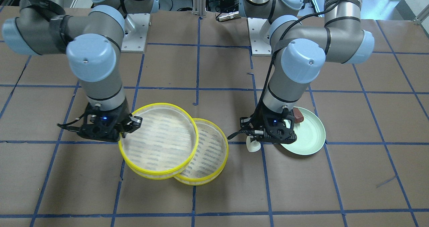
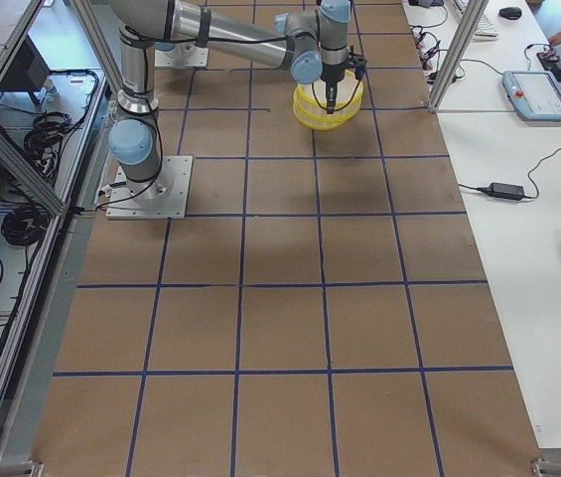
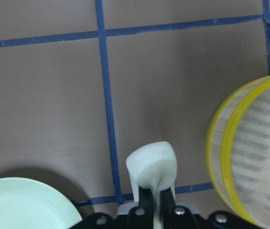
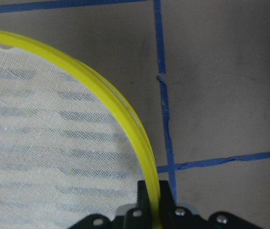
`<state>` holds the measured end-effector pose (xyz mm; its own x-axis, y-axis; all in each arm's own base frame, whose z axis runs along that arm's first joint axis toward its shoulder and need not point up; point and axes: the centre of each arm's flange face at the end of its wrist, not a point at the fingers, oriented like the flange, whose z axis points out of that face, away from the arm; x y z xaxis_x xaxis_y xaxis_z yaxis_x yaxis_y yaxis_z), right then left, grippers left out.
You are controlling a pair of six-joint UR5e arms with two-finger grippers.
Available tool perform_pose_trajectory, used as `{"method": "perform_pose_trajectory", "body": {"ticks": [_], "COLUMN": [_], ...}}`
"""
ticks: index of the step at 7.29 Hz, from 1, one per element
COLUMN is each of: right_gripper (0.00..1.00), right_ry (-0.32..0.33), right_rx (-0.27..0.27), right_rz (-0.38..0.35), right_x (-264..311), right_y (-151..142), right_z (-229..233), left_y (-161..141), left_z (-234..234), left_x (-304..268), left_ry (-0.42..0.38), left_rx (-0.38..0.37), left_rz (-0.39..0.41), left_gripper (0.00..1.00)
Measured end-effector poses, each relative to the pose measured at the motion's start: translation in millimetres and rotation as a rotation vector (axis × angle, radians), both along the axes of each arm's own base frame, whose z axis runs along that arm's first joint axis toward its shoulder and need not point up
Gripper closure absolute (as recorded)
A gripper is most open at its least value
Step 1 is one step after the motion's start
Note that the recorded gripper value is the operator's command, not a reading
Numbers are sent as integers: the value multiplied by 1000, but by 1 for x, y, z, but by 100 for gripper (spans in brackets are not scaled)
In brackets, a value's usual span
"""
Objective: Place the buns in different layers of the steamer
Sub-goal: 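Lift the top steamer tier with the right gripper while the left lifts the bun, then lower the white bun into the bottom steamer tier and open the left gripper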
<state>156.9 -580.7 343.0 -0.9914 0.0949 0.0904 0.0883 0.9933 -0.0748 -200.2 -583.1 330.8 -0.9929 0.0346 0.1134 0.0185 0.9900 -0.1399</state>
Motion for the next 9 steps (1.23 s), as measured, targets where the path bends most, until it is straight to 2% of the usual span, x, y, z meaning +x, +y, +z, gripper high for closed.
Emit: {"method": "perform_pose_trajectory", "body": {"ticks": [1,2,3,5,6,9], "right_gripper": [93,93,93,93,93,93], "right_ry": [33,59,71,81,83,83], "right_rx": [18,30,37,44,46,49], "right_rz": [9,22,32,38,44,55], "right_x": [-45,-89,-121,-147,-150,-151], "right_y": [-2,-2,-1,1,1,1], "right_z": [11,21,28,32,32,31], "left_y": [5,7,9,14,16,16], "left_z": [-7,-22,-38,-57,-60,-53], "left_x": [-29,-60,-90,-124,-129,-129], "left_ry": [23,53,94,147,154,150], "left_rx": [-1,-11,-22,-19,-13,-34], "left_rz": [35,76,122,212,228,194], "left_gripper": [98,73,1,0,0,0]}}
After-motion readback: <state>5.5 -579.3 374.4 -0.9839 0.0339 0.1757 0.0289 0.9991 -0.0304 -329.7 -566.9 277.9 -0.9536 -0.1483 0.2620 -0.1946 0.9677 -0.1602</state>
